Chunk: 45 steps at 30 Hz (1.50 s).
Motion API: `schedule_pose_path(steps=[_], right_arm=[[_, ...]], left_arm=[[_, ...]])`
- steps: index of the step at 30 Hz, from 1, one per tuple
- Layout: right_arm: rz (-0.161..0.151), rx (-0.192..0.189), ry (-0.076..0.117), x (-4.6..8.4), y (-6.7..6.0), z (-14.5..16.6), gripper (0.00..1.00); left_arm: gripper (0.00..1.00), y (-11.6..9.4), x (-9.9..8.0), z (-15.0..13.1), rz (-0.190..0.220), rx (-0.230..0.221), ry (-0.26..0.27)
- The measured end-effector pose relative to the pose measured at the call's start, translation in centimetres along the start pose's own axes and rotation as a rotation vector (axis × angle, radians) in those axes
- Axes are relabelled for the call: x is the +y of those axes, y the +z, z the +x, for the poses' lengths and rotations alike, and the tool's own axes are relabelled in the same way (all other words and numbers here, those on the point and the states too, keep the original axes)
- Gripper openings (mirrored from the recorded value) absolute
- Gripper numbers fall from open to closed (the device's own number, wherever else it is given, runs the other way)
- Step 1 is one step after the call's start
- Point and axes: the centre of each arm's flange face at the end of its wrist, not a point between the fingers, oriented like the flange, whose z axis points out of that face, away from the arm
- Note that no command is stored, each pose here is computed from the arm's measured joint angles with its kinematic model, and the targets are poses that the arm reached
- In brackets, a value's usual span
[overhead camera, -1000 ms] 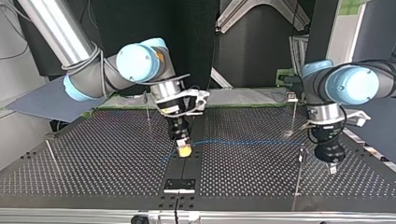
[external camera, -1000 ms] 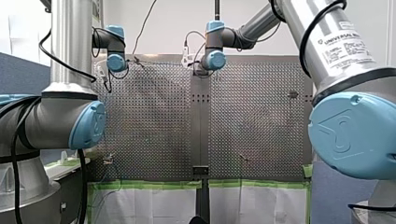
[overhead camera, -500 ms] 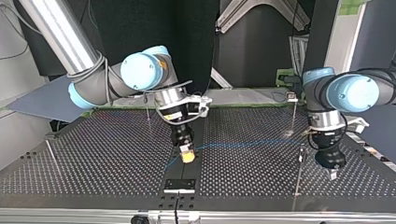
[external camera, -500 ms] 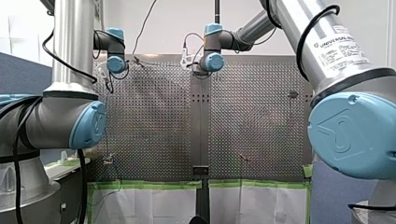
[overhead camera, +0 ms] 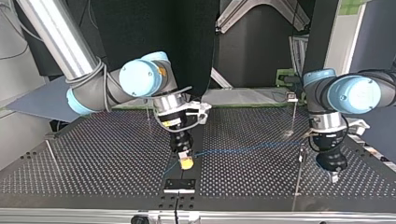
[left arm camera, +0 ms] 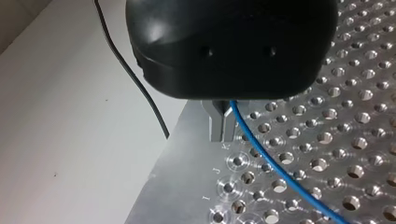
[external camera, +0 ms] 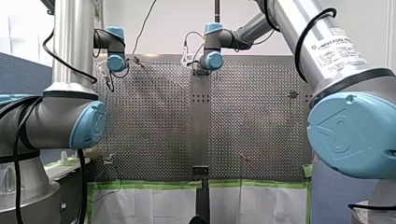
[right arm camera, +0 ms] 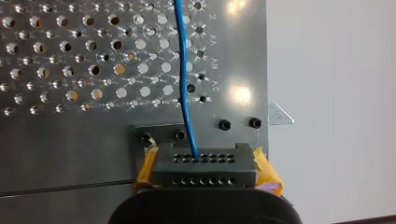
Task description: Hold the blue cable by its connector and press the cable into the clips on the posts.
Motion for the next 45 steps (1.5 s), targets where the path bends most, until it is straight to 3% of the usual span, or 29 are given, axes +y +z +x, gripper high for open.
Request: schedule_pose_path(steps=[10, 11, 12, 13, 18, 20, 21, 23, 24, 26, 30, 38, 45], right_arm=[[-0.001, -0.012, 0.000, 0.0, 0.0, -0.2, 0.00], [0.000, -0.013, 0.000, 0.0, 0.0, -0.2, 0.00], [0.000, -0.014, 0.000, 0.0, -0.1, -0.2, 0.00], [0.000, -0.015, 0.000, 0.0, -0.1, -0.2, 0.00], [0.000, -0.017, -0.001, 0.0, -0.1, -0.3, 0.00], [0.000, -0.019, -0.001, 0.0, -0.1, -0.3, 0.00], [0.000, -0.019, -0.001, 0.0, -0.1, -0.3, 0.00], [0.000, -0.020, -0.002, 0.0, -0.1, -0.3, 0.00], [0.000, -0.020, -0.002, 0.0, -0.1, -0.3, 0.00], [0.000, -0.021, -0.003, 0.0, -0.1, -0.3, 0.00], [-0.001, -0.021, -0.003, 0.0, -0.1, -0.3, 0.00], [-0.001, -0.019, -0.005, 0.0, -0.1, -0.1, 0.00], [-0.001, -0.016, -0.006, 0.0, 0.0, 0.2, 0.00]], left_arm=[[0.03, -0.3, -0.3, 0.3, 0.012, 0.024, -0.005], [0.16, -0.3, -0.3, 0.3, 0.011, 0.026, -0.004], [0.16, -0.3, -0.2, 0.3, 0.008, 0.028, -0.002], [0.31, -0.4, -0.1, 0.3, 0.002, 0.031, 0.001], [0.35, -0.7, 0.3, 0.5, -0.036, 0.050, 0.008], [0.48, -0.8, 0.5, 0.6, -0.049, 0.062, 0.009], [0.48, -0.9, 0.5, 0.6, -0.051, 0.066, 0.008], [0.73, -1.0, 0.5, 0.6, -0.047, 0.076, 0.005], [0.73, -1.0, 0.5, 0.7, -0.044, 0.081, 0.004], [0.98, -1.1, 0.4, 0.8, -0.039, 0.094, 0.001], [0.98, -1.5, 0.3, 0.9, -0.042, 0.121, 0.001], [0.98, -2.9, 0.0, -0.1, -0.101, 0.145, 0.009], [0.98, -5.5, -1.0, -1.4, -0.099, 0.183, -0.016]])
